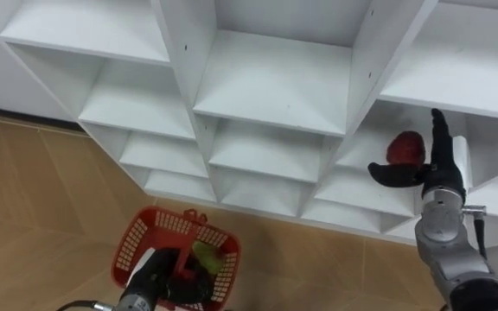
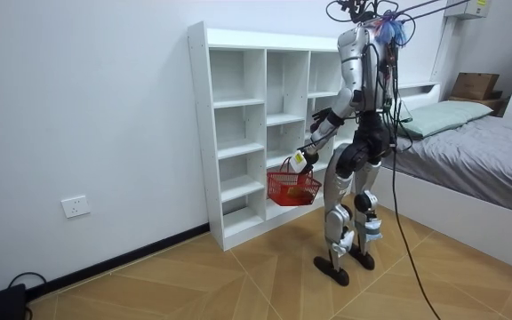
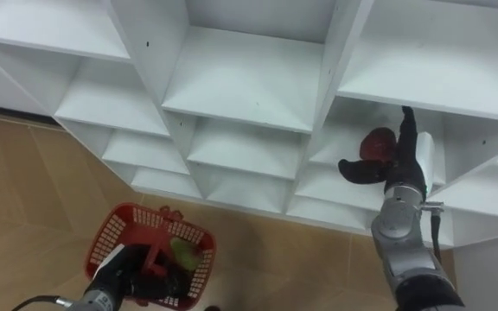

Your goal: Collect fruits from the closet

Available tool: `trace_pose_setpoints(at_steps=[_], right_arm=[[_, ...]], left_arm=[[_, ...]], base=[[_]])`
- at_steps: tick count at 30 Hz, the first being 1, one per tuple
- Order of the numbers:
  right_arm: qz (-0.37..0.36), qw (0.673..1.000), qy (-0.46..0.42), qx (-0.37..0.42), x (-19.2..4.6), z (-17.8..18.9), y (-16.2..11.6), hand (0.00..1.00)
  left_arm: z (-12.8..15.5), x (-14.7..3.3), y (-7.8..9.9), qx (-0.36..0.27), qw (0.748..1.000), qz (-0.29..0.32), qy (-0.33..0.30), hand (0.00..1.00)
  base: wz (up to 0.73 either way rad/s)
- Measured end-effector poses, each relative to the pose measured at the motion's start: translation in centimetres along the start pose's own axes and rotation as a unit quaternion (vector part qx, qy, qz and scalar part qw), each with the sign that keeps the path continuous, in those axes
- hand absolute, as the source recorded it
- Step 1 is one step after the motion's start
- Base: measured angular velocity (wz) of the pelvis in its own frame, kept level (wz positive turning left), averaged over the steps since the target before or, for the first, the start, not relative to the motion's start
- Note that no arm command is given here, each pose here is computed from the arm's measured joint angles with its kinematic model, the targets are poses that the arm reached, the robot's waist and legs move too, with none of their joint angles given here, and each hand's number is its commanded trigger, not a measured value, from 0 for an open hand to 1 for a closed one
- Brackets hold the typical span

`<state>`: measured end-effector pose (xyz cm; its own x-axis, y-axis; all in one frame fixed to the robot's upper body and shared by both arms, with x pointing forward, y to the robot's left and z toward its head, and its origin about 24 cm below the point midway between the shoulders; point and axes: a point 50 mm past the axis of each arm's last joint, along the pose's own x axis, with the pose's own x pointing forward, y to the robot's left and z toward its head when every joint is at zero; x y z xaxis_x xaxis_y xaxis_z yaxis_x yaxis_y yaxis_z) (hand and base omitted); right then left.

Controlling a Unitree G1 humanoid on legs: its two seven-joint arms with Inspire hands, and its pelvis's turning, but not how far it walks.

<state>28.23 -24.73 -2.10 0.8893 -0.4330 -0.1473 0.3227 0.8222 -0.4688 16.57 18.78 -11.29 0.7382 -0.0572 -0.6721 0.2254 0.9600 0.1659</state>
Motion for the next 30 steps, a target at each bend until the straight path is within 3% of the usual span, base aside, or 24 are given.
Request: trace_pose_setpoints(at_steps=[30], right_arm=[[0.006, 0.999, 0.03, -0.014, -0.3, -1.7, -0.1, 0.0]], left_arm=[[-0.2, -0.1, 0.0, 0.0, 1.0, -0.001, -0.001, 1.0]], base=[[0.0]])
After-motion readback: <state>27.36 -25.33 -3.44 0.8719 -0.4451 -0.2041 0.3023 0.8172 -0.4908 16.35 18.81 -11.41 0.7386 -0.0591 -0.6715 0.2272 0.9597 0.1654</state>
